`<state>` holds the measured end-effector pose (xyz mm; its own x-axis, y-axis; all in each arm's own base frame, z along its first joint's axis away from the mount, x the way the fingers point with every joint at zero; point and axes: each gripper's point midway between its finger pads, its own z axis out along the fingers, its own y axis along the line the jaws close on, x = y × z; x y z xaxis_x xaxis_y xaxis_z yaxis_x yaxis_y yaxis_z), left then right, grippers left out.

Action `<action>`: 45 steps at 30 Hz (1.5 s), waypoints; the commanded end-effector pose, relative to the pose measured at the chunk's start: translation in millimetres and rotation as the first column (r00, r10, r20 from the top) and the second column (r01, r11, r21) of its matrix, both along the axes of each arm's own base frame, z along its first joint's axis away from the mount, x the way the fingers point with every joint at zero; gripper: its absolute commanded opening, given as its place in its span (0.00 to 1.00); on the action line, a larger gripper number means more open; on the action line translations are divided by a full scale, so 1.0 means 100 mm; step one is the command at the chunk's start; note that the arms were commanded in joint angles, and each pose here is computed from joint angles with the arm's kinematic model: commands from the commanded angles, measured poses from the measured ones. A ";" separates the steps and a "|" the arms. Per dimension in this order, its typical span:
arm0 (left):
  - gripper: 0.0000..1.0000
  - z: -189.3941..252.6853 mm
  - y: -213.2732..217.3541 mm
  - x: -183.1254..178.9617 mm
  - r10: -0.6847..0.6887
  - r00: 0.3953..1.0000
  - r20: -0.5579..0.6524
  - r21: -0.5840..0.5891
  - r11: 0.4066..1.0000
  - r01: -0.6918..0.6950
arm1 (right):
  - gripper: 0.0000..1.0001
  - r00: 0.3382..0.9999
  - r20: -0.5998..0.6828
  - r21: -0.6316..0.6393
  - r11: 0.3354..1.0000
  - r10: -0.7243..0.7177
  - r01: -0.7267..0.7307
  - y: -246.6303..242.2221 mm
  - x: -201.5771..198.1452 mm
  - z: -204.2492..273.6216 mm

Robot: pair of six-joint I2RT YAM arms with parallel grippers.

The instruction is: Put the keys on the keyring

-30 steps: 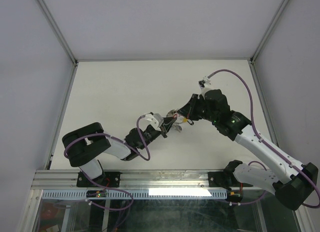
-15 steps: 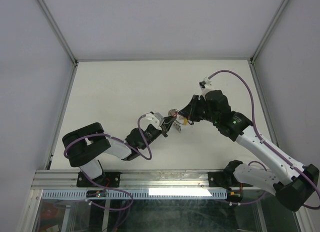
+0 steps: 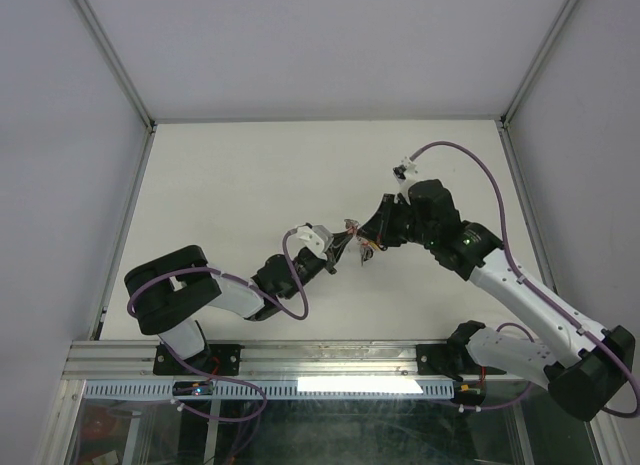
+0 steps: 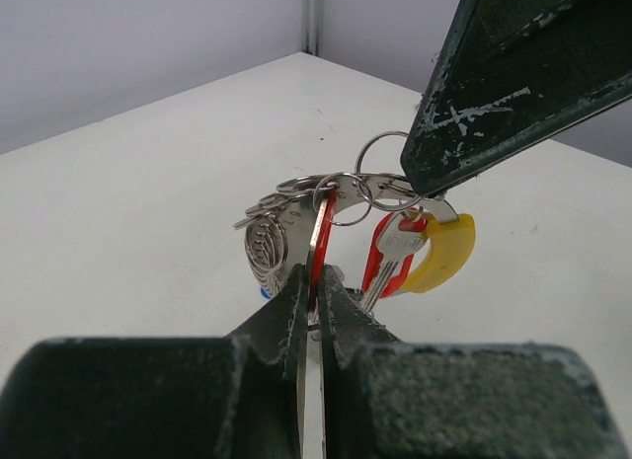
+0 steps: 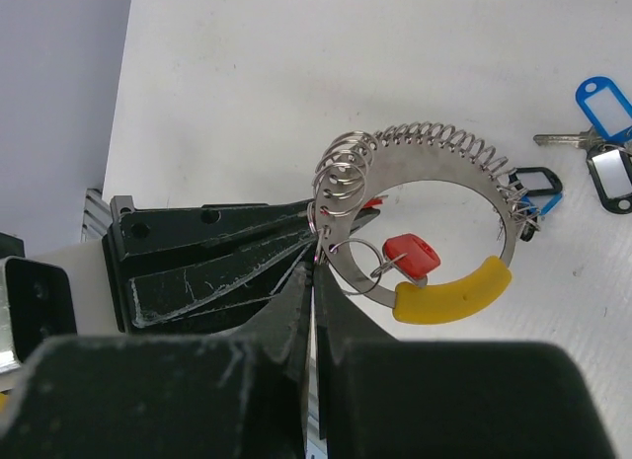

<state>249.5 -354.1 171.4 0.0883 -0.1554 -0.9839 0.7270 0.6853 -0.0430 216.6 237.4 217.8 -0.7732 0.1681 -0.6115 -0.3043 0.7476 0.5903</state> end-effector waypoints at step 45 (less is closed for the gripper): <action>0.34 0.83 0.45 -0.94 -0.447 0.876 0.180 0.099 0.895 0.436 | 0.00 0.549 0.645 -0.306 0.838 0.532 -0.452 0.02 -0.23 0.53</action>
